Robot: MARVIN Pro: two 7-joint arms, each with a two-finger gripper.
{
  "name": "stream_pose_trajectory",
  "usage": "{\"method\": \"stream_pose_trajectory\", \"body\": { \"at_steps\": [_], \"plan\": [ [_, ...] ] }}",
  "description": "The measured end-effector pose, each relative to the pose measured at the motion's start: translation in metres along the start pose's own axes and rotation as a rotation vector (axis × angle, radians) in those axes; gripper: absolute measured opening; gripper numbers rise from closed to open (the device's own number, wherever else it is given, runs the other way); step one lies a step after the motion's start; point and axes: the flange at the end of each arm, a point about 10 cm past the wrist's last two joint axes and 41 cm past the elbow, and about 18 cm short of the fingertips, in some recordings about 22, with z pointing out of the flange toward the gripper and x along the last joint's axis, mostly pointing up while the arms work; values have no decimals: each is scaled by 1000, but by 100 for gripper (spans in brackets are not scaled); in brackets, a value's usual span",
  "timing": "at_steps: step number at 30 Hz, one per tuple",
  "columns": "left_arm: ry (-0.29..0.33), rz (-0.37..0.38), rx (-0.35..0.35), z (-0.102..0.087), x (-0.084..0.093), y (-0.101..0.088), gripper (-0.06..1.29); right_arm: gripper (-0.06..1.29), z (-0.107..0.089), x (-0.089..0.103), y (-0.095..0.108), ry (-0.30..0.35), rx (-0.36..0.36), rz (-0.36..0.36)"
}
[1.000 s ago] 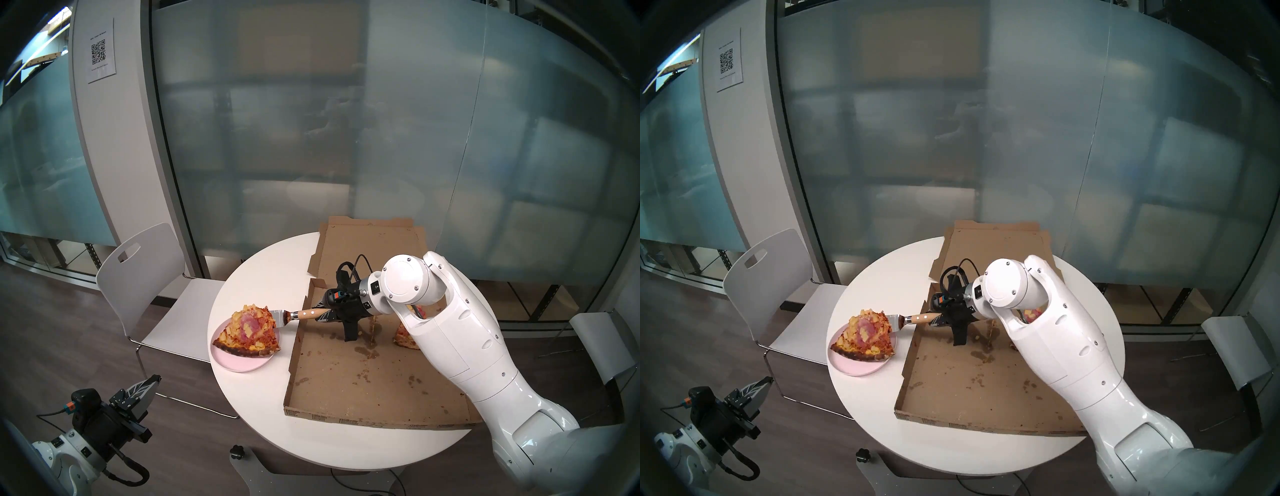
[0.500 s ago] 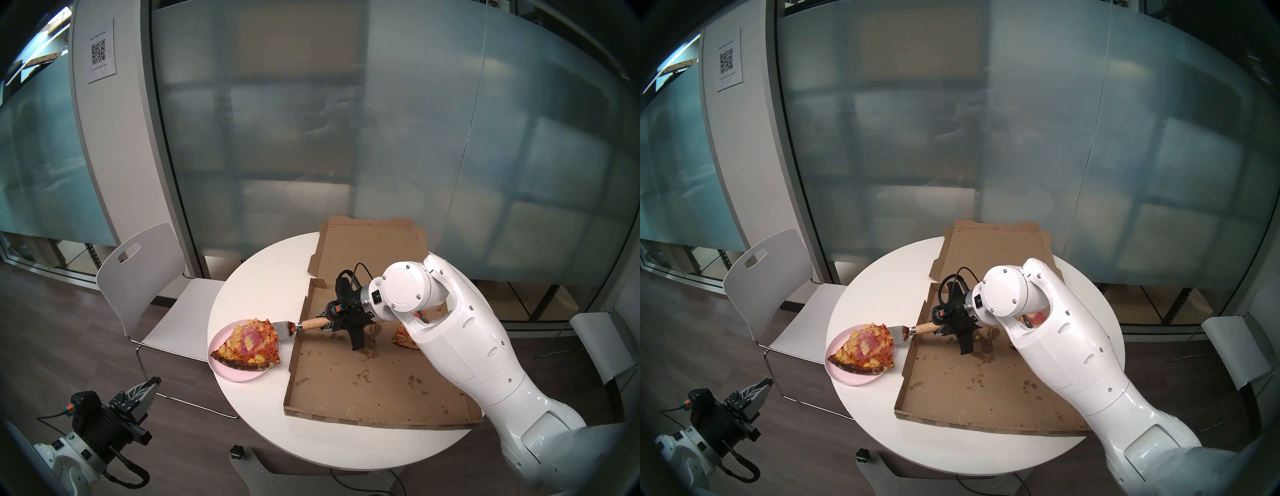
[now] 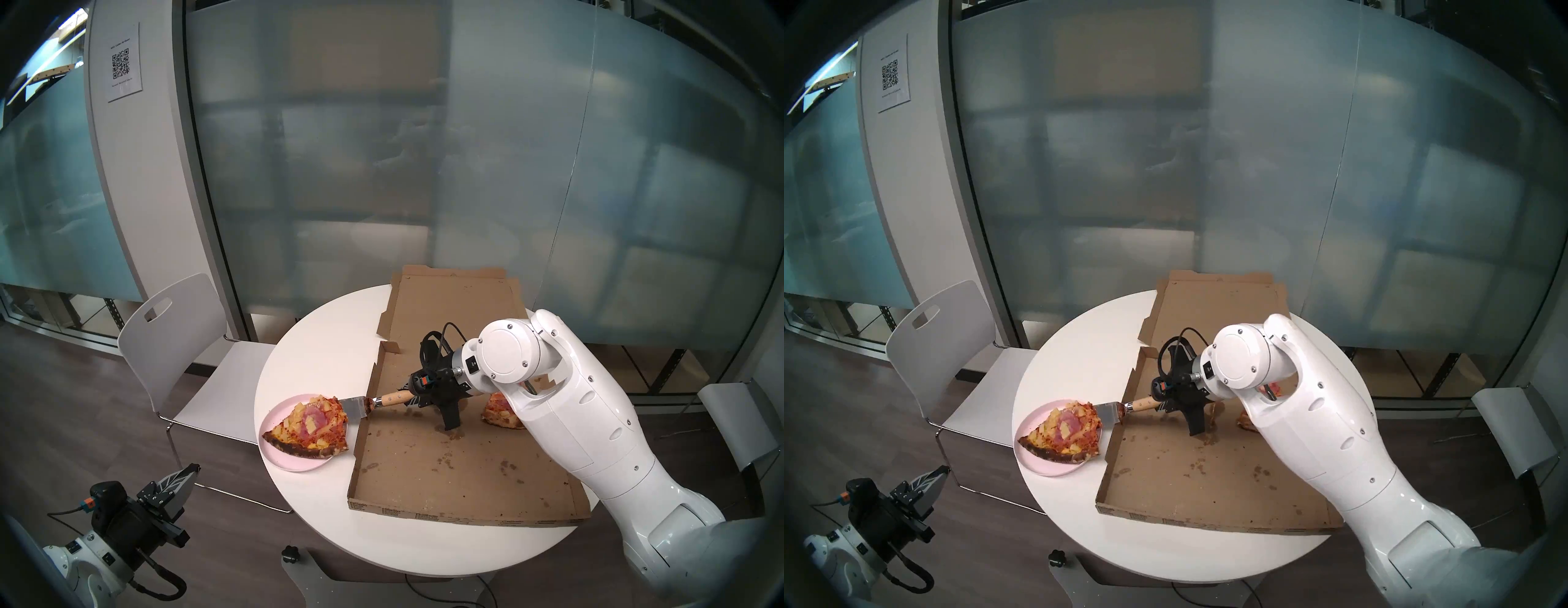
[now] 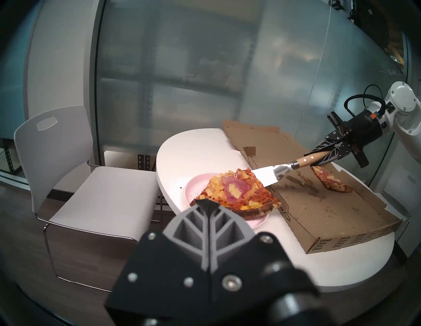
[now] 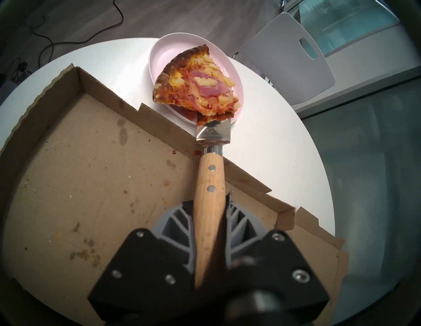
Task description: Put pizza slice onto the plate
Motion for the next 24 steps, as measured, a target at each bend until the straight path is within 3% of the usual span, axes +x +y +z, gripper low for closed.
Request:
{"method": "stream_pose_trajectory", "body": {
  "at_steps": [24],
  "plan": [
    [3, 3, -17, 9, 0, 5, -2, 16, -33, -6, -14, -27, -20, 36]
  ]
}}
